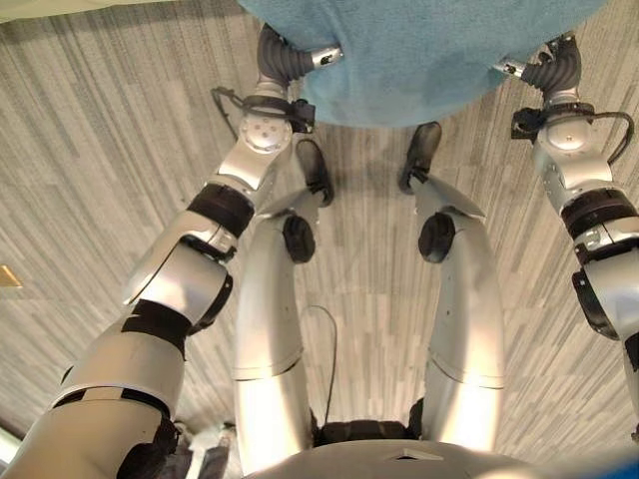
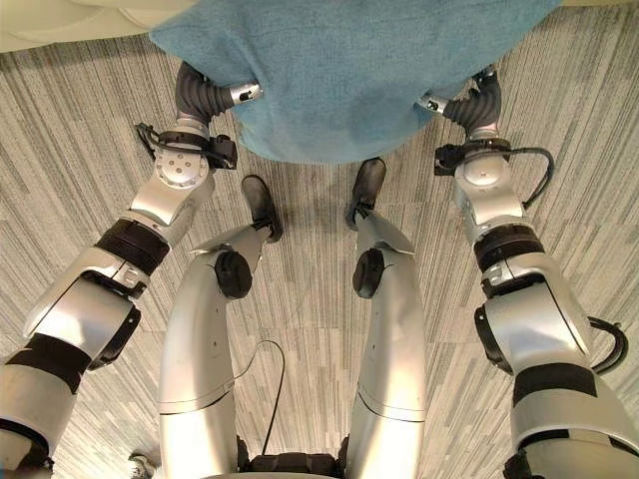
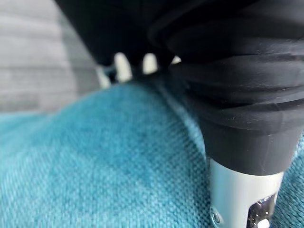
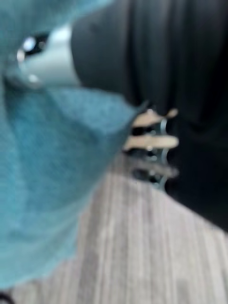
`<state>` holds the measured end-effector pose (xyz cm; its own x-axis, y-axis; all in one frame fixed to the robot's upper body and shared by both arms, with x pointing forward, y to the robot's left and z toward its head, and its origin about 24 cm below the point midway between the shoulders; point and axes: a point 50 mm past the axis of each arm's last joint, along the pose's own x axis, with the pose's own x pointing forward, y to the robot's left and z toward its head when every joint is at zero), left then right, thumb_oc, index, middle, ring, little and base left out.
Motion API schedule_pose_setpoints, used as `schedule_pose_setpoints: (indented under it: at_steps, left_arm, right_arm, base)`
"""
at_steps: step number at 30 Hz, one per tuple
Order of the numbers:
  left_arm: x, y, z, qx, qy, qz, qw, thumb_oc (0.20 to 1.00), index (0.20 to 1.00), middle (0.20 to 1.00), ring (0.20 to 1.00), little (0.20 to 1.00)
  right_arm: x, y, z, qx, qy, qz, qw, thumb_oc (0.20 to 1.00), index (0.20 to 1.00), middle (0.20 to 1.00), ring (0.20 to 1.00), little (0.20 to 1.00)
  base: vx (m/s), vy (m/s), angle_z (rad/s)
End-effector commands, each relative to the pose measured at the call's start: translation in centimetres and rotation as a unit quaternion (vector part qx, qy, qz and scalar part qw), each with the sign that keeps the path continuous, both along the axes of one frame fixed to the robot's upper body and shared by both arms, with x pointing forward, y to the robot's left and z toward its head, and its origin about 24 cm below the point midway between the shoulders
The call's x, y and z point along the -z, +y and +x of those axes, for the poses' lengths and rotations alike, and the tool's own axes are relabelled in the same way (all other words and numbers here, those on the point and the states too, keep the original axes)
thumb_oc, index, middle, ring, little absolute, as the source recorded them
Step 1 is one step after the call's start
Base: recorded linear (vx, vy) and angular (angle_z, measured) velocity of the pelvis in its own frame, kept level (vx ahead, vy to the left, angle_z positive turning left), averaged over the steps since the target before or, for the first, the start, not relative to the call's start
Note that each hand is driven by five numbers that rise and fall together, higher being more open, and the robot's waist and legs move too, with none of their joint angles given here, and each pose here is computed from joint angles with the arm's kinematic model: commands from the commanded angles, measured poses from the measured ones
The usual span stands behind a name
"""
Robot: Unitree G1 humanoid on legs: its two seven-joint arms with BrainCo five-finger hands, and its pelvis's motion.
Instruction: Pick up all the scattered cushions and arrange them neatly on the sofa.
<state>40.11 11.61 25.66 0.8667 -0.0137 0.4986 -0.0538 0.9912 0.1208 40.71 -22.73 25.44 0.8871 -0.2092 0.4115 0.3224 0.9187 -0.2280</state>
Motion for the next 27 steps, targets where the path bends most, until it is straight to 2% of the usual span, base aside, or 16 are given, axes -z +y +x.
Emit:
schedule_pose_setpoints:
  at_steps: [1,4,6,7,8,9,10,11,16,20,27]
  left_arm:
    - [0.5,-4.7,-1.2,0.081,-0.011,-0.041,0.996,1.0,1.0,1.0,1.0,1.0]
    - [0.7,-5.3,-1.3,0.083,-0.006,-0.058,0.995,1.0,1.0,1.0,1.0,1.0]
    - [0.6,-5.3,-1.3,0.082,-0.007,-0.058,0.995,1.0,1.0,1.0,1.0,1.0]
    - [0.5,-5.2,-1.2,0.079,-0.006,-0.06,0.995,1.0,1.0,1.0,1.0,1.0]
    - [0.4,-5.0,-1.2,0.076,-0.009,-0.062,0.995,1.0,1.0,1.0,1.0,1.0]
    - [0.5,-4.8,-1.2,0.073,-0.008,-0.066,0.995,0.868,0.868,0.868,0.868,0.868]
    - [0.5,-4.7,-1.2,0.07,-0.008,-0.074,0.995,0.489,0.489,0.489,0.489,0.489]
    - [0.5,-4.6,-1.4,0.071,-0.01,-0.086,0.994,0.2,0.2,0.2,0.2,0.2]
    - [0.8,-3.9,-1.8,0.07,-0.018,-0.099,0.992,0.2,0.2,0.2,0.2,0.2]
    - [1.5,-2.8,-2.9,0.076,-0.035,-0.137,0.987,0.2,0.2,0.2,0.2,0.2]
    - [4.6,-0.2,-5.6,0.083,-0.039,-0.185,0.978,0.2,0.2,0.2,0.2,0.2]
  right_arm:
    - [-1.9,5.6,-0.4,-0.099,-0.069,-0.008,0.993,1.0,1.0,1.0,1.0,1.0]
    - [-3.1,9.7,-1.2,-0.177,-0.11,0.022,0.978,1.0,1.0,1.0,1.0,1.0]
    - [-3.4,10.7,-1.5,-0.201,-0.118,0.03,0.972,1.0,1.0,1.0,1.0,1.0]
    - [-3.6,11.6,-1.8,-0.218,-0.123,0.029,0.968,0.711,0.711,0.711,0.711,0.711]
    - [-3.7,12.2,-2.1,-0.236,-0.128,0.038,0.963,0.583,0.583,0.583,0.583,0.583]
    - [-3.9,12.8,-2.4,-0.254,-0.136,0.046,0.956,0.2,0.2,0.2,0.2,0.2]
    - [-3.8,13.3,-2.7,-0.267,-0.139,0.05,0.952,0.2,0.2,0.2,0.2,0.2]
    - [-3.8,13.8,-3.2,-0.286,-0.146,0.063,0.945,0.2,0.2,0.2,0.2,0.2]
    - [-3.2,13.6,-4.1,-0.304,-0.165,0.097,0.933,0.2,0.2,0.2,0.2,0.2]
    - [-2.0,12.1,-5.4,-0.293,-0.188,0.112,0.931,0.2,0.2,0.2,0.2,0.2]
    - [3.1,9.6,-7.9,-0.26,-0.161,0.081,0.949,0.2,0.2,0.2,0.2,0.2]
  base:
    - [0.0,0.0,0.0]
    - [0.01,-0.013,-0.06]
    - [0.0,-0.01,-0.09]
    - [0.0,-0.01,-0.05]
    - [0.0,0.0,0.0]
    - [0.0,0.0,0.0]
    - [0.0,0.0,0.0]
    - [0.0,0.0,0.0]
    - [0.0,0.0,0.0]
    - [0.0,-0.007,0.02]
    - [-0.03,-0.017,0.05]
